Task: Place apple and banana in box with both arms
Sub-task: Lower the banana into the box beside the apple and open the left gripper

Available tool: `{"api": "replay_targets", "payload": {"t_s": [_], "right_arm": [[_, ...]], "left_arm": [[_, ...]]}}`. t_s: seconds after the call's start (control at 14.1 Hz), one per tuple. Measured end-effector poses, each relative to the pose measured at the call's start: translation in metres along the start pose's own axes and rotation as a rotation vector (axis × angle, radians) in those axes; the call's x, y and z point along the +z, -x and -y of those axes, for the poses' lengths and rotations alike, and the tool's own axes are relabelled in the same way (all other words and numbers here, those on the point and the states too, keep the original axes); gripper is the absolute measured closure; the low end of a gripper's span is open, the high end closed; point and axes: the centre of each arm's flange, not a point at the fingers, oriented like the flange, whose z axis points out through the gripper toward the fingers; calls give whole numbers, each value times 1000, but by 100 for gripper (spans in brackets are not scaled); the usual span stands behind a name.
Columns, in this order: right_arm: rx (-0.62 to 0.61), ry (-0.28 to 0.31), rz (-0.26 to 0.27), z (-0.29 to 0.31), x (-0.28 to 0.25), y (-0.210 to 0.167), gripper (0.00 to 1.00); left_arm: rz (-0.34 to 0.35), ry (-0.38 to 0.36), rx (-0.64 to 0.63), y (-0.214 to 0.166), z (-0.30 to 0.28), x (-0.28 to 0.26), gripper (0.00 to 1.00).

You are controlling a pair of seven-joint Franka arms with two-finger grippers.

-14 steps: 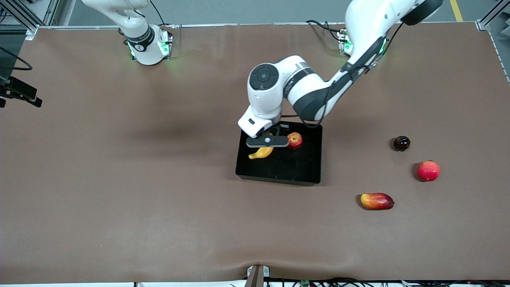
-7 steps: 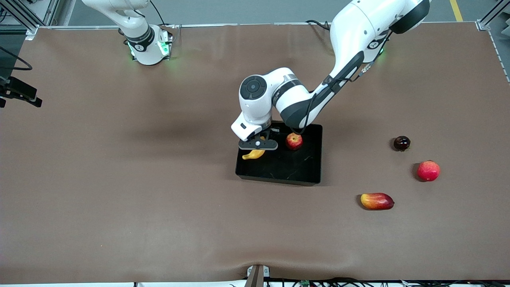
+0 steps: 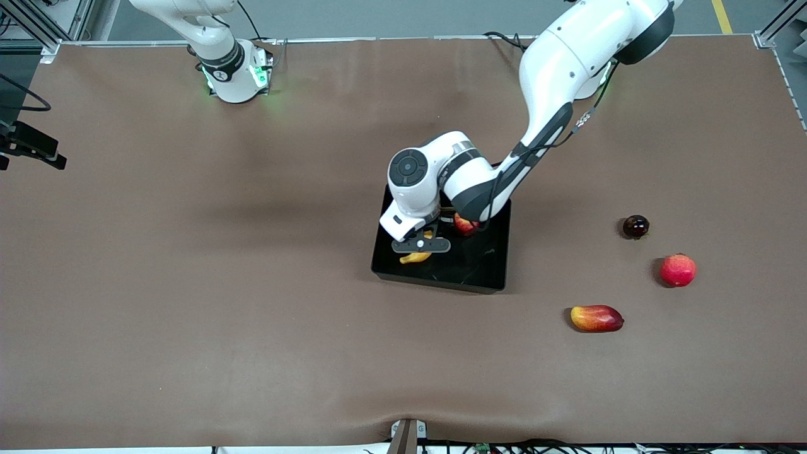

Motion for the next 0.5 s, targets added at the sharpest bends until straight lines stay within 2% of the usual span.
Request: {"api": "replay_targets", "payload": {"t_s": [0.5], "right_arm": [[1,0,0,0,0,0,0]], "left_arm": [[23,-19,4,2,-2,22,65]]}}
